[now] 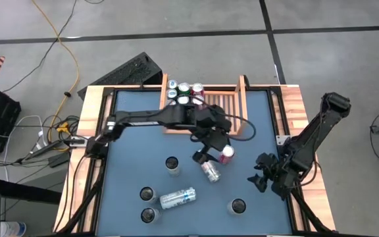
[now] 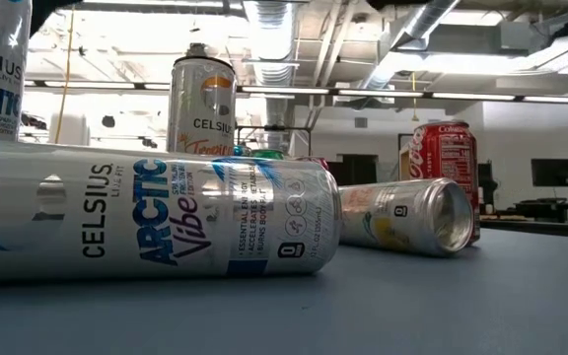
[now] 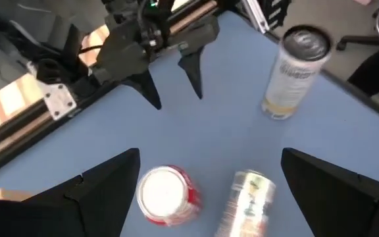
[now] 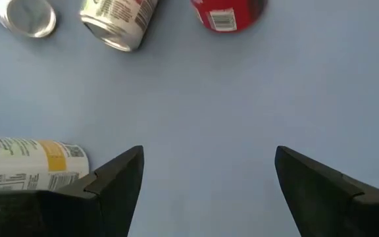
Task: Place canned beverage on shelf
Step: Put the red soda can on the shelf
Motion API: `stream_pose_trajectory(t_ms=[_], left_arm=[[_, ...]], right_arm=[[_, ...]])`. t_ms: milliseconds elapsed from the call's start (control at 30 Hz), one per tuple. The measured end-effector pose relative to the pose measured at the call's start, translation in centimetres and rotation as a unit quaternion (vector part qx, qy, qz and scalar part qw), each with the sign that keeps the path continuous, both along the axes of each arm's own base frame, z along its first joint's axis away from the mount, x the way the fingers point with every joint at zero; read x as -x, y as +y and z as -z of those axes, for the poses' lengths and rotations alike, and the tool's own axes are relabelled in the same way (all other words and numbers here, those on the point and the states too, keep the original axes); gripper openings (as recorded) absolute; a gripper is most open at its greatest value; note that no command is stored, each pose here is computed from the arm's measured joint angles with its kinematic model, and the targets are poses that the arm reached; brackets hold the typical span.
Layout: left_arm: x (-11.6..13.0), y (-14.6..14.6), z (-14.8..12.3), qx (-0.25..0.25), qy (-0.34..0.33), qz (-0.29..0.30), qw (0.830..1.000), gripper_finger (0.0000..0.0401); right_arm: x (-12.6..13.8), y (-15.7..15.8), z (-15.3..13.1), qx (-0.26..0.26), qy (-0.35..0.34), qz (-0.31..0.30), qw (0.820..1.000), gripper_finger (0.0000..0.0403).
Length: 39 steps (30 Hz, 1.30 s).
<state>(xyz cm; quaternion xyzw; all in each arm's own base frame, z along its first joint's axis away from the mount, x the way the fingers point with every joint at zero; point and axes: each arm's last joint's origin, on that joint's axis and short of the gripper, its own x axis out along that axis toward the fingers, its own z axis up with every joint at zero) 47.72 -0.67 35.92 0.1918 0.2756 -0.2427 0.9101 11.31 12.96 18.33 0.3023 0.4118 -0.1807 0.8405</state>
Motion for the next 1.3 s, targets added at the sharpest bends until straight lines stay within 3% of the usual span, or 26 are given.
stream_pose_trajectory(t_ms=[233,433,633,900,1133,1300], left_arm=[[-2.5,1.9,4.2,-0.015,0.01,0.018,1.0,0.0357],[-4.4,2.9,5.0,0.01,-0.054,0.037,0.998,0.0357],[-5.3,3.5,7.4,0.061,-0.034,0.061,0.996,0.0357],[-6.0,4.0,9.5,0.073,-0.01,0.05,0.996,0.0357],[-6.1,4.3,11.6,0.003,0.027,0.028,0.999,0.0357],[-6.2,4.4,12.4,-0.01,0.038,0.031,0.999,0.0357]], right_arm=[[-0.2,0.3,0.5,0.012,0.009,-0.001,1.0,0.0329],[-0.4,0.5,1.0,0.023,0.017,-0.001,1.0,0.0329],[-0.7,1.0,1.6,0.026,0.018,-0.001,0.999,0.0329],[-1.1,1.6,2.9,0.044,0.039,-0.004,0.998,0.0329],[-1.5,2.1,3.8,0.048,0.046,-0.004,0.998,0.0329],[-1.6,2.3,4.2,0.051,0.048,-0.004,0.998,0.0329]])
